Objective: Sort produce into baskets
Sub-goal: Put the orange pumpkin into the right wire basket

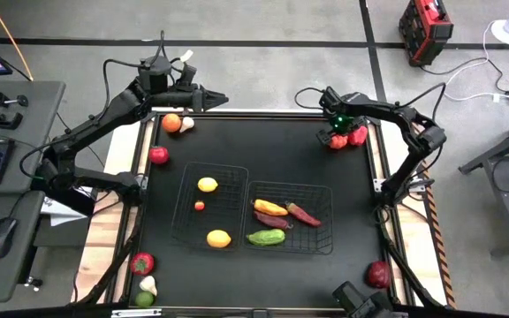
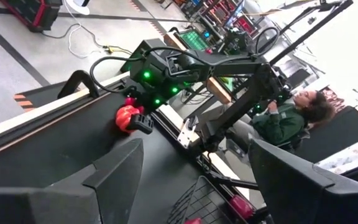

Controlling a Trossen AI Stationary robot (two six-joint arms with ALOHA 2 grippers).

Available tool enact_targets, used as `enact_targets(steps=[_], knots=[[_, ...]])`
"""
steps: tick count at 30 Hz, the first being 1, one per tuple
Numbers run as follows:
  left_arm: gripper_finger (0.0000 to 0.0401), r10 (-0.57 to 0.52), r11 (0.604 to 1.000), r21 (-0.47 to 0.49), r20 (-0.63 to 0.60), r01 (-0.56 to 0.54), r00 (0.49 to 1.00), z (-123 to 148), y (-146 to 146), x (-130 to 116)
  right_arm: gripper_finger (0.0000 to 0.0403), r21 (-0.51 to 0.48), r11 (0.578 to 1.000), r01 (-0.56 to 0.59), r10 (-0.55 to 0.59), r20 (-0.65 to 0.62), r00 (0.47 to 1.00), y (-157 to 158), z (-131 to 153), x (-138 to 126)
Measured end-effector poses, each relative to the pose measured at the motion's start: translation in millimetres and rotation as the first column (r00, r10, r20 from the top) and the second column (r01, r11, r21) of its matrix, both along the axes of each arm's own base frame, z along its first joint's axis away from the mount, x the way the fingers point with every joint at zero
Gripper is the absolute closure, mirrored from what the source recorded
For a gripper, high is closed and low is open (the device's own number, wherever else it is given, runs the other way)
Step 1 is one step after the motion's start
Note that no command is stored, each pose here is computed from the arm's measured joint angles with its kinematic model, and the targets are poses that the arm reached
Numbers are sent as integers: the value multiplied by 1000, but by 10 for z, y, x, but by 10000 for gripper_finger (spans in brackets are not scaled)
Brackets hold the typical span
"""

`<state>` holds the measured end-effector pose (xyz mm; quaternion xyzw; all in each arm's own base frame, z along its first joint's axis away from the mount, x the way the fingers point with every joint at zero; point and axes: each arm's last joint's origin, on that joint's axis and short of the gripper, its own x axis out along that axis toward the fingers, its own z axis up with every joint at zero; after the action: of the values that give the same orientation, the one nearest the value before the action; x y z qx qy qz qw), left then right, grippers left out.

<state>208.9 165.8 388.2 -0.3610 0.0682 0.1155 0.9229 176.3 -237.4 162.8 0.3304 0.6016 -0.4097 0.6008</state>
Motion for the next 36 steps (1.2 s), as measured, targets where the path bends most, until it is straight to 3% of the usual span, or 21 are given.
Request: enact_targets(steps=[5, 11, 25, 36], knots=[[121, -4, 1000, -1, 4, 4, 1000, 5, -9, 5, 15, 12, 1000, 18, -19, 19, 1000, 22, -55, -20], [121, -2, 1000, -15, 8, 2, 1000, 8, -10, 4, 15, -22, 991, 133, -133, 5, 991, 5, -36, 14], [121, -4, 1000, -21, 14, 4, 1000, 16, -16, 2, 17, 39, 996, 78, -79, 41, 996, 13, -31, 10], [121, -4, 1000, -19, 15, 4, 1000, 17, -16, 2, 53, 66, 993, 101, -103, 25, 994, 10, -71, 18]])
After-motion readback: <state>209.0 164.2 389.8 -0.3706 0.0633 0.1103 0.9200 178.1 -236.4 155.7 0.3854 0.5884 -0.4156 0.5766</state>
